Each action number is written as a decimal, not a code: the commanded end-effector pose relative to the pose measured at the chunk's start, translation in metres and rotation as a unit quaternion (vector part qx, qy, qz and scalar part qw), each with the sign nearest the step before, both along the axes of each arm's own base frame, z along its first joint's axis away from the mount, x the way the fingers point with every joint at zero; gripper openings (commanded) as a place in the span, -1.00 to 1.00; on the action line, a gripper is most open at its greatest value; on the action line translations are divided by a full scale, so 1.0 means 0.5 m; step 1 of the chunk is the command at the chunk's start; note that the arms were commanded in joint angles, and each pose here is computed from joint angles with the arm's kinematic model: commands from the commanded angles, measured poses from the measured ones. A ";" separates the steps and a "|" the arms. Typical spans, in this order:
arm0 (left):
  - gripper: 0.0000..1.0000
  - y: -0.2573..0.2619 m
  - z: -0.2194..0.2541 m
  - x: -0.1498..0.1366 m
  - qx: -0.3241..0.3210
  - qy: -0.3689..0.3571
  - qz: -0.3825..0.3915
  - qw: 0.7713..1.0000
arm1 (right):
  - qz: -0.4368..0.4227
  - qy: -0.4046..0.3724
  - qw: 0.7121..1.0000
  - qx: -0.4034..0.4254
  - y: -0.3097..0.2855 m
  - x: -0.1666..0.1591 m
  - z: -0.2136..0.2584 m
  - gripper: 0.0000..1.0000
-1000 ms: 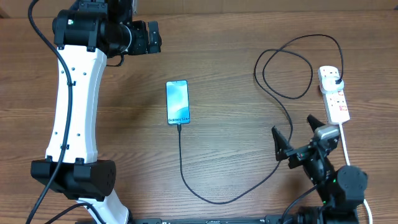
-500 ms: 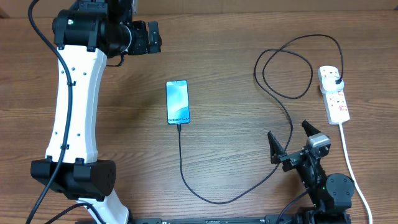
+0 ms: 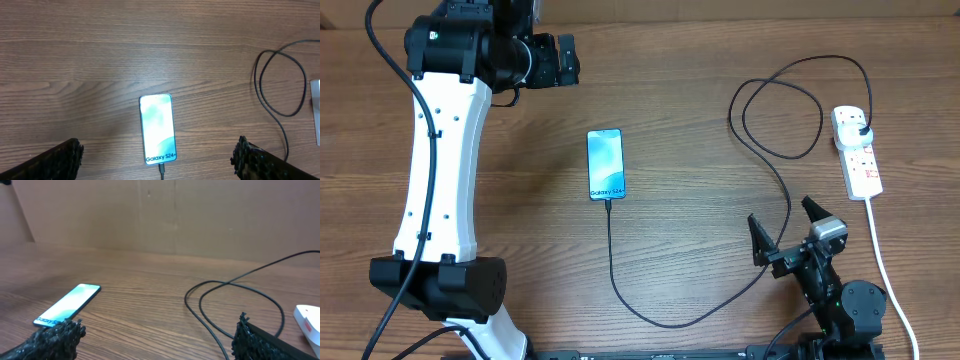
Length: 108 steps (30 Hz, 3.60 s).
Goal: Plug charger to phone and switch on socket
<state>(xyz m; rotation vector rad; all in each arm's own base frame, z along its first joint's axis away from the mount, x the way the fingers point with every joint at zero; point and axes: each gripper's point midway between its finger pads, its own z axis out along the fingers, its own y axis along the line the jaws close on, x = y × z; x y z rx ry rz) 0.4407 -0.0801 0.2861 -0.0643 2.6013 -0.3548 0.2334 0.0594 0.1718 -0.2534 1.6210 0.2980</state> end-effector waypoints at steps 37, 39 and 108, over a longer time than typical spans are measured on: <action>0.99 0.000 0.145 -0.101 -0.011 -0.087 -0.004 0.996 | -0.023 -0.036 0.999 -0.001 -0.024 0.011 0.010 1.00; 0.99 0.005 0.160 -0.140 -0.012 -0.096 -0.004 0.995 | -0.023 -0.036 0.999 -0.001 -0.024 0.011 0.010 1.00; 0.99 0.095 -0.251 -0.395 0.233 -0.504 -0.116 0.824 | -0.023 -0.036 0.999 -0.001 -0.024 0.011 0.010 1.00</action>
